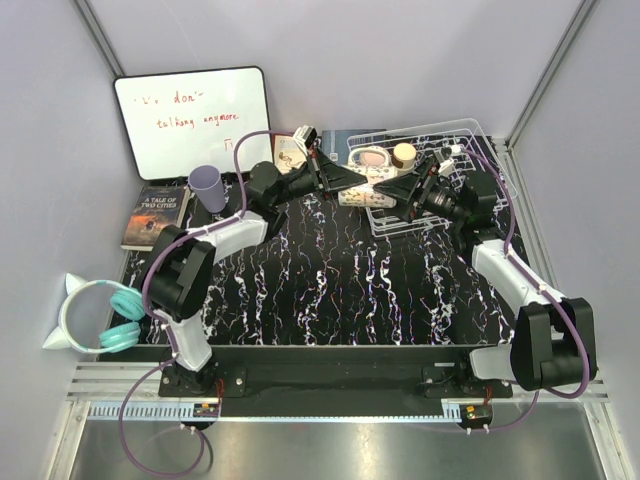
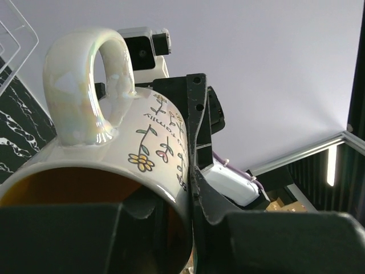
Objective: Unload the cups from the dish rack
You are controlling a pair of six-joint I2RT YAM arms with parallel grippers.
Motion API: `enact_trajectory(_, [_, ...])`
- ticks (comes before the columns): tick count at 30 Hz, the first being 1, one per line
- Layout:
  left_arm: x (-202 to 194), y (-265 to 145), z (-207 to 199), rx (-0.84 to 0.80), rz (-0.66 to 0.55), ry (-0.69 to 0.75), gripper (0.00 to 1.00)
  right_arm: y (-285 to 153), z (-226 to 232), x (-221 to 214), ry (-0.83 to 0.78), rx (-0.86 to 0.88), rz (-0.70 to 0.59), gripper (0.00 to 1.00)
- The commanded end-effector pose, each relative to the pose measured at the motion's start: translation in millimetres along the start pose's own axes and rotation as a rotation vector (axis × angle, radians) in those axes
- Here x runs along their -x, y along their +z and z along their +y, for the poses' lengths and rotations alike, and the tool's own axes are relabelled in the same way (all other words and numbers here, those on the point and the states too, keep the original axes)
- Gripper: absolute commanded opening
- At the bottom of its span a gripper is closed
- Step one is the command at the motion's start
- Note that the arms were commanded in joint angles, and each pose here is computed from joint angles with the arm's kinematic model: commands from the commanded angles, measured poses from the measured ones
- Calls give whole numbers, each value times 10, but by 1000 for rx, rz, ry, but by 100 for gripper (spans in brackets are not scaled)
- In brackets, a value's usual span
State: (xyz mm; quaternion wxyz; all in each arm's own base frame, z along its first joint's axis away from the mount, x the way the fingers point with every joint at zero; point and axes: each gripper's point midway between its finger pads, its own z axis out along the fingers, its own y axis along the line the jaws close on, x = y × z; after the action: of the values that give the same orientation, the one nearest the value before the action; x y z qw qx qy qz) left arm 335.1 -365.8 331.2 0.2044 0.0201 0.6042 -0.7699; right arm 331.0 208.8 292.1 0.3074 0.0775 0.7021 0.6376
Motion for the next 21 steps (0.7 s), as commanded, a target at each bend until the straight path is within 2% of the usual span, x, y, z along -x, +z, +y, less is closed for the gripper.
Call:
enact_trajectory(1, [-73, -70, -350, -35, 15, 200, 0, -28, 465, 46, -126, 78, -5, 100])
enact_trajectory(10, [-43, -190, -461, -30, -24, 230, 0, -29, 476, 57, -125, 62, -10, 100])
enact_trajectory(15, [107, -529, -554, 5, -92, 261, 0, -57, 484, 75, -193, 16, -10, 100])
enact_trajectory(21, [282, -926, -649, 61, -200, 292, 0, -43, 449, 61, -181, 9, -2, 100])
